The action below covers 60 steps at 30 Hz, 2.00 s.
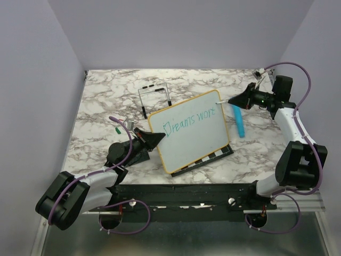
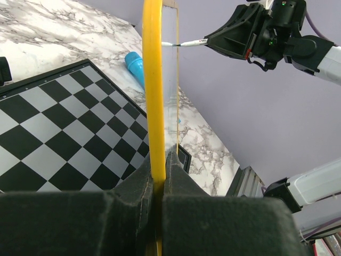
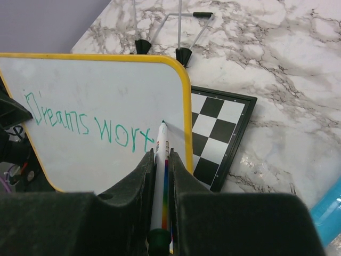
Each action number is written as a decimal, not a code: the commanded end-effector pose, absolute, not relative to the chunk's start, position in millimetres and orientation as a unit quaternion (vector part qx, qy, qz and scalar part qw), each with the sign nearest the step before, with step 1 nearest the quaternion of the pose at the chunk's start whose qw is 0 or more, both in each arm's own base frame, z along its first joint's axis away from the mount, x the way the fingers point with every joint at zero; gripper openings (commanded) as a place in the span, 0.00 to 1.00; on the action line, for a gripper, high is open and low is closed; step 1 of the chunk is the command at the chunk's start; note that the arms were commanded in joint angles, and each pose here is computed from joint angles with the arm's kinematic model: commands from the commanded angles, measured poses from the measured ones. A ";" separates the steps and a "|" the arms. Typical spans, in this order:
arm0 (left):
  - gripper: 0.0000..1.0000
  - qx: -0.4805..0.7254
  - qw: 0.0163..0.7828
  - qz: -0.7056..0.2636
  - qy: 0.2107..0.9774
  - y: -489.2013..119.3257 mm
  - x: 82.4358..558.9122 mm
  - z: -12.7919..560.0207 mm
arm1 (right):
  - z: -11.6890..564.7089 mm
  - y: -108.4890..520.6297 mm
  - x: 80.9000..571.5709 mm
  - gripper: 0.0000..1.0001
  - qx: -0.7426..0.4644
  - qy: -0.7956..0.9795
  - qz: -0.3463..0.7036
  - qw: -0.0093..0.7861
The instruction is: Write a sentence on the whiteboard
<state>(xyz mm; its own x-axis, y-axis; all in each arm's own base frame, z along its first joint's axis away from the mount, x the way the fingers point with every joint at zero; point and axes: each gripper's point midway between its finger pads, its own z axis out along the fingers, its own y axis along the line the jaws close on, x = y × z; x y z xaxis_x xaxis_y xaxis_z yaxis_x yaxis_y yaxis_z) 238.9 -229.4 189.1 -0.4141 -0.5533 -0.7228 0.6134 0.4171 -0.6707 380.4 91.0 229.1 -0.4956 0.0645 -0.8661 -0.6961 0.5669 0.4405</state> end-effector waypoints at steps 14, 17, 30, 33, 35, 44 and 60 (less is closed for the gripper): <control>0.00 0.078 0.533 -0.508 0.672 -233.7 232.4 164.4 | 194.4 90.7 346.4 0.01 -0.228 0.775 0.408 0.425; 0.00 0.078 0.533 -0.508 0.672 -233.9 232.8 164.5 | 195.2 90.3 344.7 0.00 -0.229 0.774 0.408 0.426; 0.00 0.077 0.531 -0.509 0.672 -234.1 232.3 163.8 | 225.6 89.9 366.2 0.01 -0.227 0.757 0.416 0.449; 0.00 0.078 0.531 -0.509 0.672 -234.4 232.5 163.9 | 226.0 89.1 369.3 0.01 -0.223 0.758 0.416 0.450; 0.00 0.078 0.532 -0.509 0.672 -234.3 232.8 164.2 | 225.8 88.3 372.1 0.01 -0.222 0.759 0.414 0.451; 0.00 0.078 0.532 -0.509 0.672 -234.0 232.3 164.2 | 224.2 84.6 377.3 0.01 -0.212 0.765 0.403 0.454; 0.00 0.079 0.533 -0.508 0.672 -234.2 232.9 164.9 | 220.7 78.4 376.8 0.01 -0.205 0.768 0.403 0.453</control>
